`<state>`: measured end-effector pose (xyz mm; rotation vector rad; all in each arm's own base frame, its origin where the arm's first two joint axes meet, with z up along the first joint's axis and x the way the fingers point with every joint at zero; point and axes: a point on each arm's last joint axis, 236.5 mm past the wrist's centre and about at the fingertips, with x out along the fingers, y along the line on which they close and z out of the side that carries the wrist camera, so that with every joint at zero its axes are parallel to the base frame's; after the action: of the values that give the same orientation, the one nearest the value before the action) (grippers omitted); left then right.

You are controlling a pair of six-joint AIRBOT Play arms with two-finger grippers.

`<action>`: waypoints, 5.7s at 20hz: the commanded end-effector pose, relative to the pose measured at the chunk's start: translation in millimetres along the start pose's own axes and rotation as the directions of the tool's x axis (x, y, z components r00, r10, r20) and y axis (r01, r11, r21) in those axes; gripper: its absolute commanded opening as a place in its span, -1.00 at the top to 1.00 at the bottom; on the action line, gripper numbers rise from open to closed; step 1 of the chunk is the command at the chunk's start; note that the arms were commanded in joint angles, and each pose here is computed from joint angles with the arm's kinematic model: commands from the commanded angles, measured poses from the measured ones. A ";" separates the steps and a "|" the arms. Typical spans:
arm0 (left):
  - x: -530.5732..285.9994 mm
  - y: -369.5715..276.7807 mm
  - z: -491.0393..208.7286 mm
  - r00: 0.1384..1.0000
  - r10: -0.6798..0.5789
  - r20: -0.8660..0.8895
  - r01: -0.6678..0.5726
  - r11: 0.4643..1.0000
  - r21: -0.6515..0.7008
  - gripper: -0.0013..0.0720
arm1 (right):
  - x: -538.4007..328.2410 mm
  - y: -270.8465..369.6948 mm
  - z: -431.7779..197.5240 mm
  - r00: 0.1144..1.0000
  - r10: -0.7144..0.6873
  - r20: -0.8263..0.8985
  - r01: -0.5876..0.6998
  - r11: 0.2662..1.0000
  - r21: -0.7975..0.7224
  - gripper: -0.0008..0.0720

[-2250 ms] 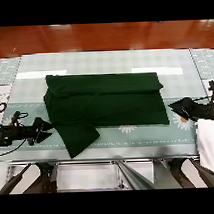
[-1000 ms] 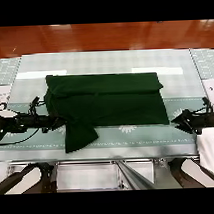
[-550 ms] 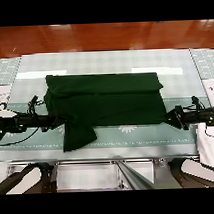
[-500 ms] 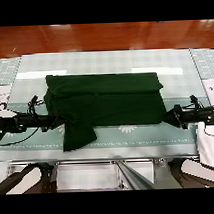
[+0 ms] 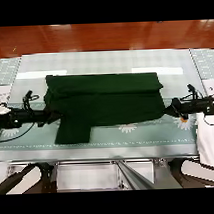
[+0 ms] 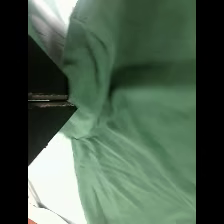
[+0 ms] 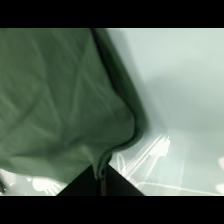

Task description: Fold the shirts.

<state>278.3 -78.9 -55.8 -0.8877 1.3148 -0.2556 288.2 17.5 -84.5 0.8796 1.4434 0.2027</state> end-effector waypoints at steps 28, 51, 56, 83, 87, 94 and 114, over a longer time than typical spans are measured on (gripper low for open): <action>50.4 -64.8 228.9 0.998 -0.045 0.050 0.036 0.985 0.167 0.91 | 14.6 99.3 194.9 0.956 0.130 0.262 -0.102 0.988 -0.116 0.90; -55.7 -13.6 82.1 0.977 0.106 0.184 -0.151 0.957 0.247 -0.41 | -5.0 34.9 162.6 0.962 0.211 0.175 -0.222 0.974 0.047 -0.18; -52.0 -21.2 79.6 0.980 0.088 0.176 -0.132 0.958 0.256 -0.41 | 30.7 52.8 174.9 0.971 0.213 0.105 -0.218 0.975 0.042 -0.18; 17.7 -203.4 44.2 0.975 -0.186 0.118 0.095 0.837 0.539 0.92 | -144.0 169.4 52.1 0.931 0.034 0.364 0.137 0.891 -0.433 0.91; 90.1 -268.9 12.6 0.993 -0.113 0.016 0.072 0.729 0.681 0.92 | -174.4 195.2 -15.4 0.895 0.111 0.432 0.118 0.875 -0.470 0.91; 228.1 -316.1 -97.4 0.967 0.059 -0.246 0.153 0.638 0.755 0.92 | -196.6 219.5 -70.5 0.862 0.197 0.467 0.091 0.846 -0.525 0.91; -9.9 -290.9 51.4 0.999 -0.052 0.007 0.031 0.689 0.724 0.91 | -80.4 314.1 -23.2 0.886 0.369 0.279 -0.142 0.790 -0.596 0.90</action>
<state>409.5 -318.9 107.0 -0.2212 1.1426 -0.8419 335.9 141.2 191.5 0.5379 0.8274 0.5374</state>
